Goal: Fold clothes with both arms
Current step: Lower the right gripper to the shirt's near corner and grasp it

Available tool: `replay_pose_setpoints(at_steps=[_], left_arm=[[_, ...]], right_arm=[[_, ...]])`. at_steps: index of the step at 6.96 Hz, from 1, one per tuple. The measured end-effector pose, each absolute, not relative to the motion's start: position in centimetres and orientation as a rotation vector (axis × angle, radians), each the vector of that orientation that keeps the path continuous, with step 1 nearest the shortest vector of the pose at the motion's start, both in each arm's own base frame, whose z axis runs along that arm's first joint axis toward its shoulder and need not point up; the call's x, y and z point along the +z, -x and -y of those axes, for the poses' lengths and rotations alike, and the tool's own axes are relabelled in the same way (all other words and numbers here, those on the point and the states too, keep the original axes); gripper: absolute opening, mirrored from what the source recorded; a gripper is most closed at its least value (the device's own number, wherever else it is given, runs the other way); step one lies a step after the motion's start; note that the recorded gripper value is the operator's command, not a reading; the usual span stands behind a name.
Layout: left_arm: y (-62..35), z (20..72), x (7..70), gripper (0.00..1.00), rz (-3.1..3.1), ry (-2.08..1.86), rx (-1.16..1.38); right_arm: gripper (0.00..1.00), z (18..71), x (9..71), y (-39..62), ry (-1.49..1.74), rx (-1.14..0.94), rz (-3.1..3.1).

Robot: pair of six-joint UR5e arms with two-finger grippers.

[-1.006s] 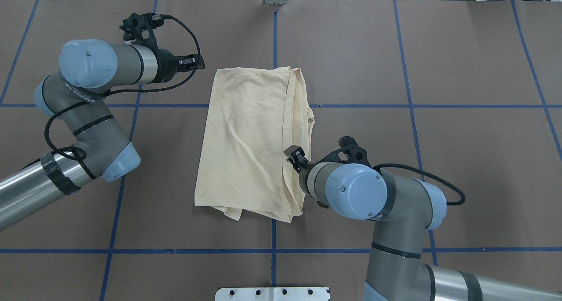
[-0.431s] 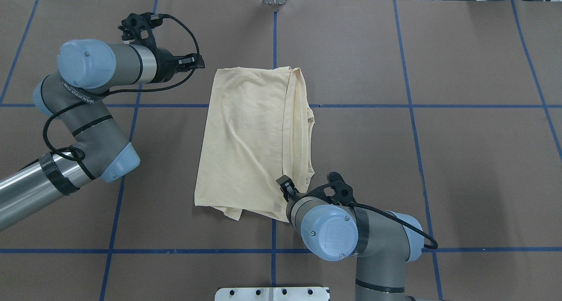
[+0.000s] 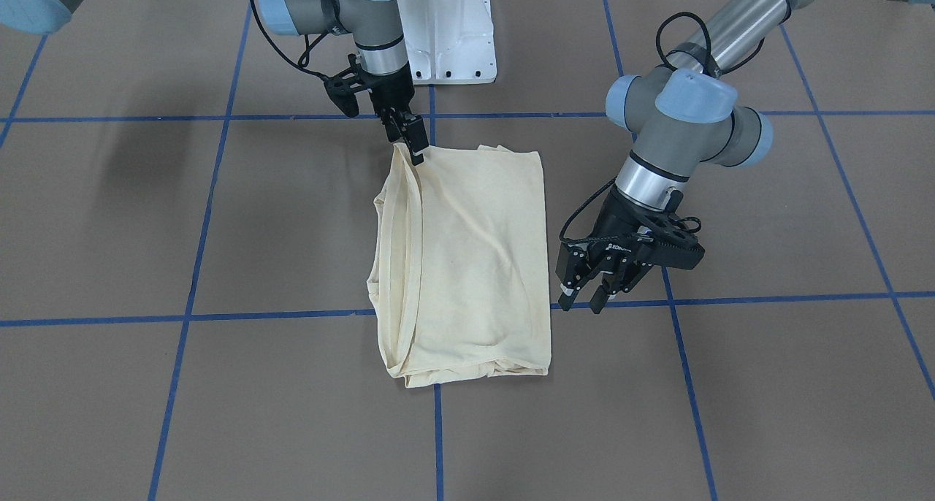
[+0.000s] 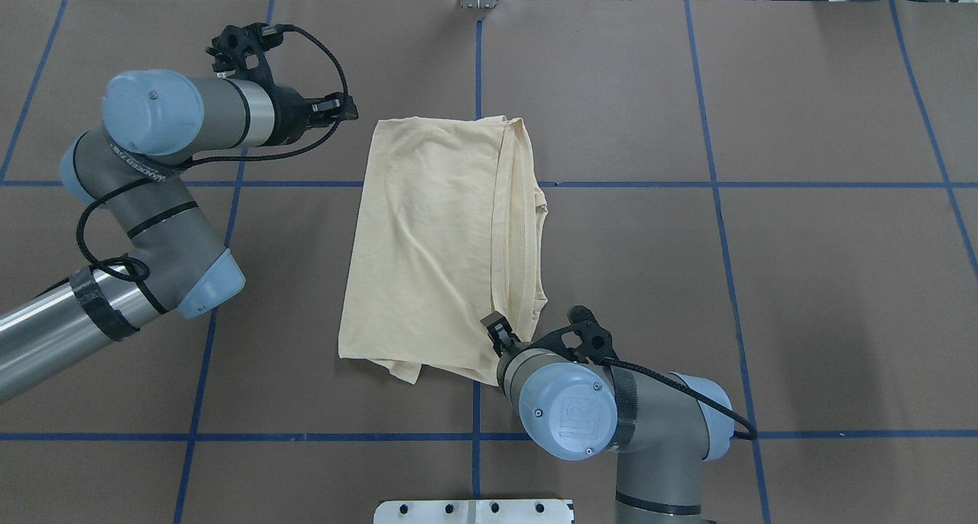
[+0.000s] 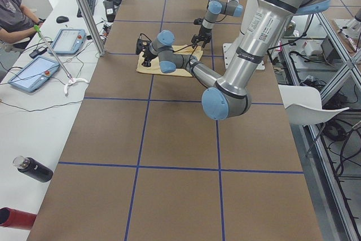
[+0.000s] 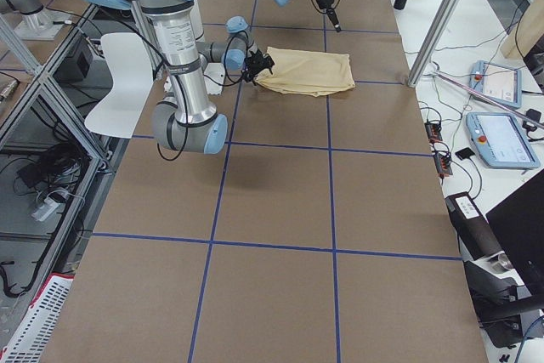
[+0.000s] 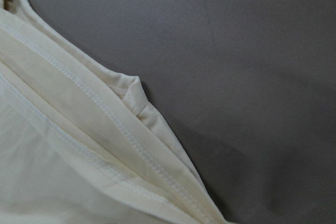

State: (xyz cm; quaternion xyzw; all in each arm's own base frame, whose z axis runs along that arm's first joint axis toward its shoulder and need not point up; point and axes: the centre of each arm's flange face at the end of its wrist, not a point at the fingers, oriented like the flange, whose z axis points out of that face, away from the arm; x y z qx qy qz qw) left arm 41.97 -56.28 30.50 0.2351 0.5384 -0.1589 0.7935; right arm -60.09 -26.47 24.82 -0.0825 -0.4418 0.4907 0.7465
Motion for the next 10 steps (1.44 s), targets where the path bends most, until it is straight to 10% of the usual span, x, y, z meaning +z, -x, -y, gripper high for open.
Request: replay_pose_setpoints(at_steps=[4, 5, 6, 10], left_arm=[[-42.08, 56.26, 30.57, 0.58, -1.157, -0.503, -0.342], [-42.09, 56.26, 30.59, 0.58, -1.157, -0.503, -0.342], [-42.09, 56.26, 30.60, 0.58, -1.157, -0.503, -0.342], [-42.07, 56.24, 30.59, 0.58, -1.157, -0.503, -0.343]], right_arm=[[0.85, 25.82, 25.35, 60.82, 0.194, 1.088, 0.952], [0.34, 25.78, 25.45, 60.90, 0.193, 1.088, 0.949], [0.05, 25.78, 25.47, 60.92, 0.197, 1.093, 0.948], [0.00, 25.72, 25.16, 60.92, 0.221, 1.116, 0.960]])
